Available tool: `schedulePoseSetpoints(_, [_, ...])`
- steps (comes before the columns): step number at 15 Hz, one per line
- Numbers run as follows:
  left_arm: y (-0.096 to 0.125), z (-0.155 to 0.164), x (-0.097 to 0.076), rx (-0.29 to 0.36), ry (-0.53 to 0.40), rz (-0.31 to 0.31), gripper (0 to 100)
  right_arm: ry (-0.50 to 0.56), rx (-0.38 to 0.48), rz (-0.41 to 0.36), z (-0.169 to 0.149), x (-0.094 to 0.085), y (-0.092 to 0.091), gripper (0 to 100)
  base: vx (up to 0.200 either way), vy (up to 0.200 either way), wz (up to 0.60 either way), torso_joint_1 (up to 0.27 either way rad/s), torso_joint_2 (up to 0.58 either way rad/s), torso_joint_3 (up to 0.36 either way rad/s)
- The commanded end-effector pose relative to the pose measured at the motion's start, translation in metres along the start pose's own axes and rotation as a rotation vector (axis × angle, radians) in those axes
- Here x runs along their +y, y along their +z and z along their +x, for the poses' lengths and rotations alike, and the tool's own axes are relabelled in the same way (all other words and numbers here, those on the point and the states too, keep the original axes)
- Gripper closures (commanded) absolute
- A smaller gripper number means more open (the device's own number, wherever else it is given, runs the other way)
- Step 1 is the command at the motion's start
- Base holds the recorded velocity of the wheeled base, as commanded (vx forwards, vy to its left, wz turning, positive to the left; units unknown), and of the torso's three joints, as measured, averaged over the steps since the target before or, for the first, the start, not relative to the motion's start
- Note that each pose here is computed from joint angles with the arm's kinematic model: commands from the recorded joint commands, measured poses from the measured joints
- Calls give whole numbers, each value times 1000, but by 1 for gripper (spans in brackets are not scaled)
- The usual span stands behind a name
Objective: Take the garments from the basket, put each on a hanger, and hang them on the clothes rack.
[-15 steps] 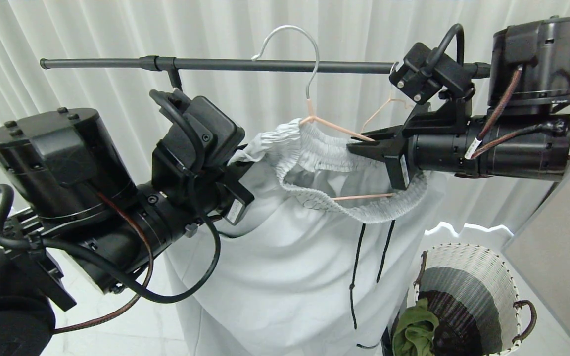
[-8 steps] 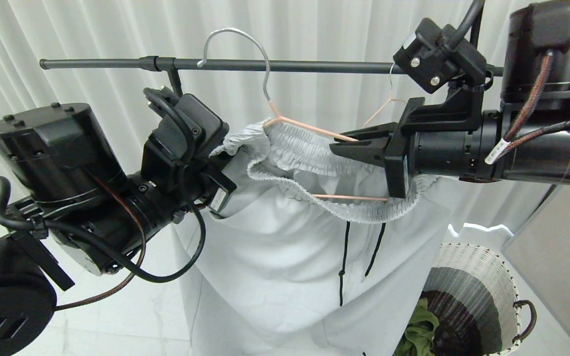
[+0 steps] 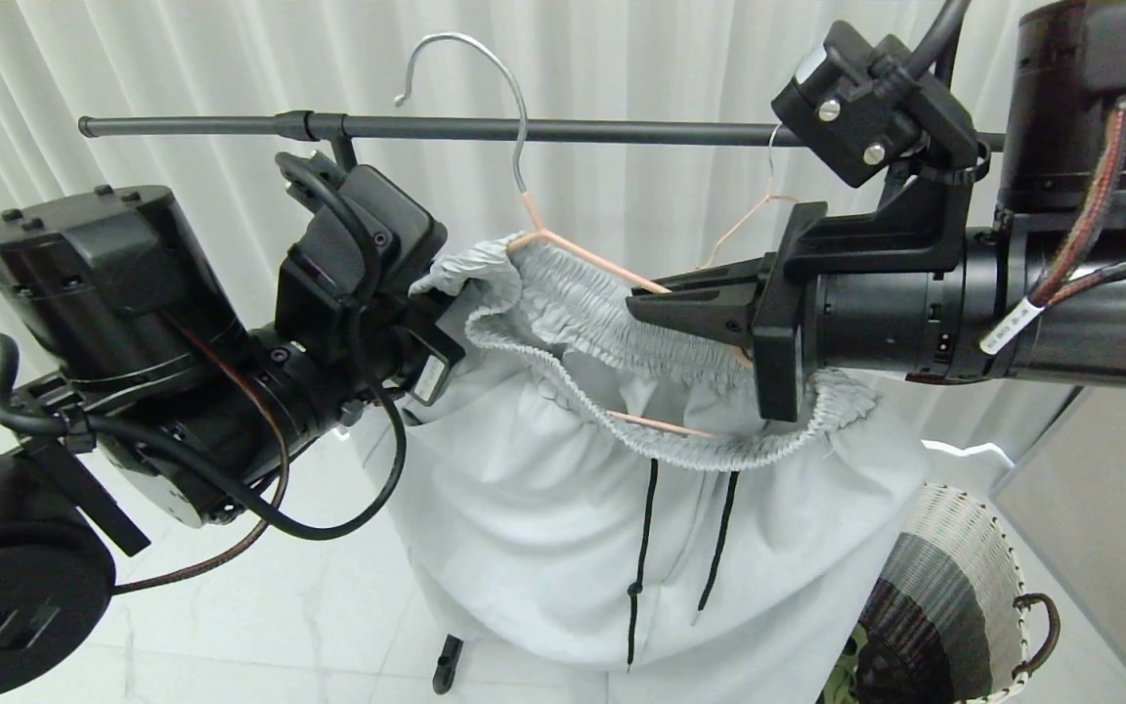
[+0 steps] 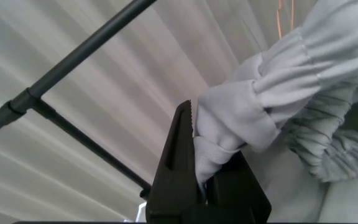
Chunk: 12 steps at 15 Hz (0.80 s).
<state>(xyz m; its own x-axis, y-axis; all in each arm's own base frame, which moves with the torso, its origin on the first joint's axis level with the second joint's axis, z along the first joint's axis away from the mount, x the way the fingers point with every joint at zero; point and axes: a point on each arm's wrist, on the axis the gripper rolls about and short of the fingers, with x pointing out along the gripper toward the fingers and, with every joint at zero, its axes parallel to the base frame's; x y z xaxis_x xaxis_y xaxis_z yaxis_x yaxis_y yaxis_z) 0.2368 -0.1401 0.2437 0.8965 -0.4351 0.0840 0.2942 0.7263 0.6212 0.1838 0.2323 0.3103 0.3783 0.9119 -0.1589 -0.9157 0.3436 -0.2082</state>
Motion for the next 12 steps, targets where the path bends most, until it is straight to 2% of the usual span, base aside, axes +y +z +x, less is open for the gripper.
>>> schedulePoseSetpoints(1, [6, 3, -3, -23, -12, -5, 100, 4, 11, 4, 3, 0, -3, 100, 0, 0, 0, 0, 0, 0])
schedulePoseSetpoints(6, [14, 1, -13, -53, -48, -10, 100, -2, 40, 14, 9, -4, -10, 100, 0, 0, 0, 0, 0, 0])
schedulePoseSetpoints(12, [15, 1, -16, -57, -57, -10, 100, -8, 47, 19, 13, -7, -13, 100, 0, 0, 0, 0, 0, 0])
